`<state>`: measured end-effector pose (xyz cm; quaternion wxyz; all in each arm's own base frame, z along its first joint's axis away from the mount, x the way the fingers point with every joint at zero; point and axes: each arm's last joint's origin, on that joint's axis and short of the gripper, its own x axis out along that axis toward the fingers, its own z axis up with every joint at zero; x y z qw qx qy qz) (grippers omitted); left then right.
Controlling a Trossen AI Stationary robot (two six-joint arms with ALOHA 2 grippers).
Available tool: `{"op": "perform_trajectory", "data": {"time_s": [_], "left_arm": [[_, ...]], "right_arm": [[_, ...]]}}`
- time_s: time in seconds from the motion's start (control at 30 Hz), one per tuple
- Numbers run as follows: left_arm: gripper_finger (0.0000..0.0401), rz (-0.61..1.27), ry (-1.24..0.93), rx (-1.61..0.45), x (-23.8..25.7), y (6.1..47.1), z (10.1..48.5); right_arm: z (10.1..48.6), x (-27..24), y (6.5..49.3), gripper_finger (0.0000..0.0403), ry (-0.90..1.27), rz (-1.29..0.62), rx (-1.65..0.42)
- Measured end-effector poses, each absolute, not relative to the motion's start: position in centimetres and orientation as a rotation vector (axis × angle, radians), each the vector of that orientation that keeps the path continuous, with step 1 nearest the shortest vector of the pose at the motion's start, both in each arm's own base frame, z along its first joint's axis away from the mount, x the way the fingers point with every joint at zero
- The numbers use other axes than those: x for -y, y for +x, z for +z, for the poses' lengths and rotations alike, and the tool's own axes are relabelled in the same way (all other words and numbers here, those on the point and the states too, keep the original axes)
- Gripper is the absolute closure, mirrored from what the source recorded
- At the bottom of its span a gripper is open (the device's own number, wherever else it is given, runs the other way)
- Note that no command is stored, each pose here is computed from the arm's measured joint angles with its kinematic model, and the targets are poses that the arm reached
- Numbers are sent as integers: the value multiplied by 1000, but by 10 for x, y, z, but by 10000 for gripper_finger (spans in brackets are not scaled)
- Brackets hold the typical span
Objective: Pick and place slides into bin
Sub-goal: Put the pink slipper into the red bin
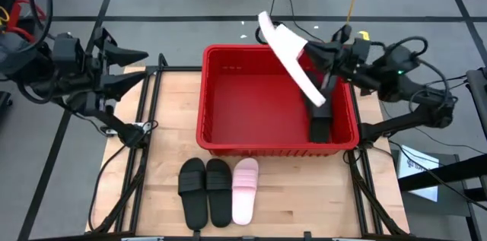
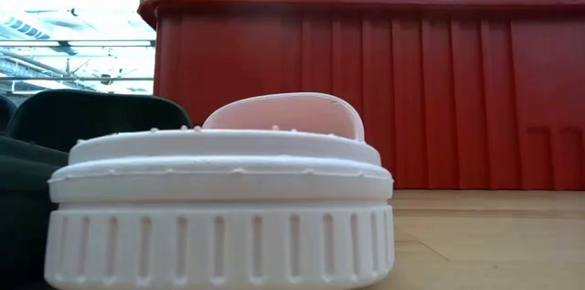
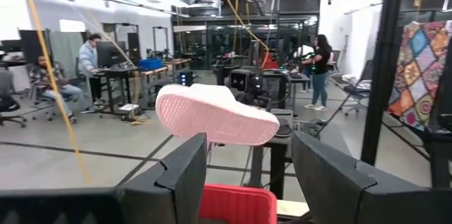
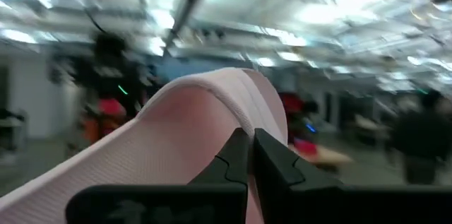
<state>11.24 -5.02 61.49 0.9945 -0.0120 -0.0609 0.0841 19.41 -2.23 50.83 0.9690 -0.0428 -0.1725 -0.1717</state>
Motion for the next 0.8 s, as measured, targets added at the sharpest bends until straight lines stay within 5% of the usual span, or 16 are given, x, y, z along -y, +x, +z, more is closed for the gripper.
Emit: {"op": "perform_trajectory", "data": {"time_s": [0.3, 0.8], "left_arm": [[196, 225, -48, 122, 44, 117, 614], [197, 244, -33, 114, 42, 118, 614]], "right_arm": [[470, 45, 196, 403, -119, -586, -72], [400, 89, 221, 403, -144, -646, -690]]}}
